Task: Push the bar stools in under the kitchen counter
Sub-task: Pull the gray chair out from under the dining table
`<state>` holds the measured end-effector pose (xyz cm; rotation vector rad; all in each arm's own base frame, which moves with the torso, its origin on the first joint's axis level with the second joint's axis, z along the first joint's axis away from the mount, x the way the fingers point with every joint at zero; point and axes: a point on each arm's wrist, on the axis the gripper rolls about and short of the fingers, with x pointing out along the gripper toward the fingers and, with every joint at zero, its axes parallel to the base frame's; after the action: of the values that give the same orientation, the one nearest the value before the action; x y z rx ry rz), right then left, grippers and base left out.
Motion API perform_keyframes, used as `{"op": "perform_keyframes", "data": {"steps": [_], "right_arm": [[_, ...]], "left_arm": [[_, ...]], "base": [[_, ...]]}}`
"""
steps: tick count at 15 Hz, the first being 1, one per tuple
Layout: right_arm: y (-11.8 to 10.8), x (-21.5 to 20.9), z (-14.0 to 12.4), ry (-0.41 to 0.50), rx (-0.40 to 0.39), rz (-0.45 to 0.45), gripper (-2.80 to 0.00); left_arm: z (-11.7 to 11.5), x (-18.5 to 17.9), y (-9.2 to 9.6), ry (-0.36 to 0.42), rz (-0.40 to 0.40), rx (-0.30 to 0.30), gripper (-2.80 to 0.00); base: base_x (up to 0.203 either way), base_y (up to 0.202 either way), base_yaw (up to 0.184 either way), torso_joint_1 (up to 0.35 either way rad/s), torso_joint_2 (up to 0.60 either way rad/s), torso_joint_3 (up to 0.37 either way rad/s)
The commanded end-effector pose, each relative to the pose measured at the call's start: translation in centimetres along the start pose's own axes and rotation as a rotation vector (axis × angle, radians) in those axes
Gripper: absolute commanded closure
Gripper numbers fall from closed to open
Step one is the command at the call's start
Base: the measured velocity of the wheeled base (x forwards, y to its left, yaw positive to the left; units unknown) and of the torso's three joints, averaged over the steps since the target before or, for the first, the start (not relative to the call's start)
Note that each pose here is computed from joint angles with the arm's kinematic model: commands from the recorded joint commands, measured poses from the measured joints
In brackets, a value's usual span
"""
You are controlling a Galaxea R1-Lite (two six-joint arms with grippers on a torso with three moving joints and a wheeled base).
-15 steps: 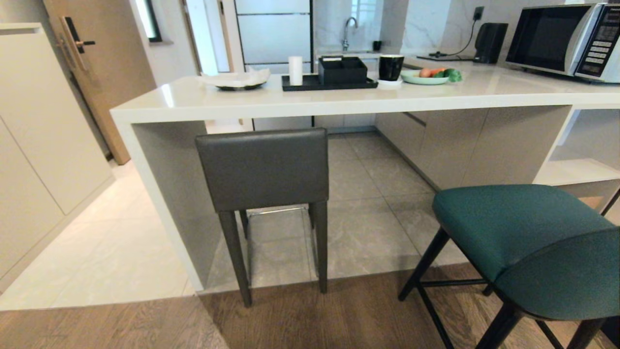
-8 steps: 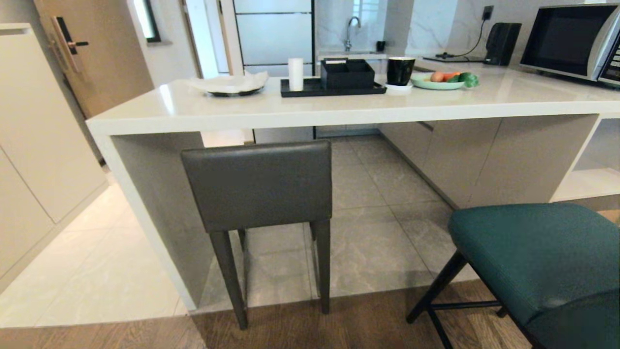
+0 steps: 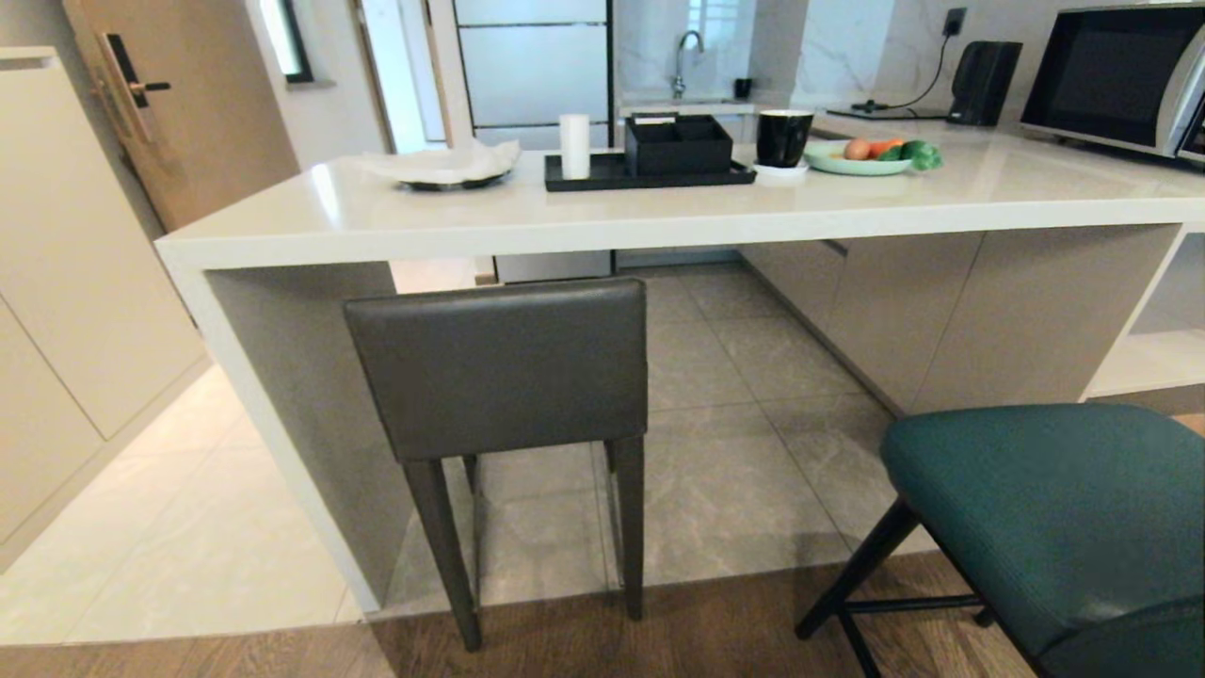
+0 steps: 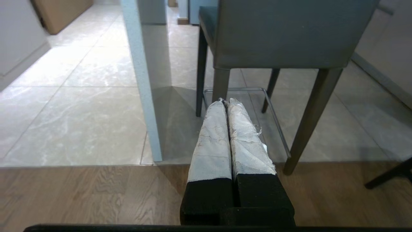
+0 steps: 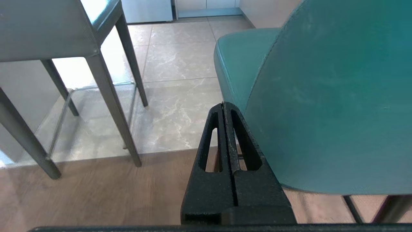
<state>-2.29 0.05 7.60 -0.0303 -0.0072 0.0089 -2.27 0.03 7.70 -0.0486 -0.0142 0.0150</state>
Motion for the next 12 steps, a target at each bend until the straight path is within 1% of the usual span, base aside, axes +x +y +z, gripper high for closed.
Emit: {"op": "perform_keyframes", "data": {"steps": [1, 10, 12], "right_arm": [[0.0, 0.01, 0.01, 0.001, 0.0, 0.0, 0.0], [0.0, 0.01, 0.01, 0.001, 0.003, 0.0, 0.0], [0.0, 0.01, 0.01, 0.001, 0.001, 0.0, 0.0]], "left_arm": [[-0.03, 0.02, 0.0, 0.003, 0.001, -0.001, 0.0], [-0.03, 0.03, 0.0, 0.003, 0.003, -0.002, 0.0], [-0.03, 0.02, 0.0, 0.001, 0.003, -0.002, 0.0]], "base": [[0.004, 0.118, -0.013, 0.006, 0.01, 0.006], [0.0, 0.191, -0.001, 0.003, 0.0, 0.003], [0.0, 0.104, -0.002, 0.003, 0.0, 0.001]]}}
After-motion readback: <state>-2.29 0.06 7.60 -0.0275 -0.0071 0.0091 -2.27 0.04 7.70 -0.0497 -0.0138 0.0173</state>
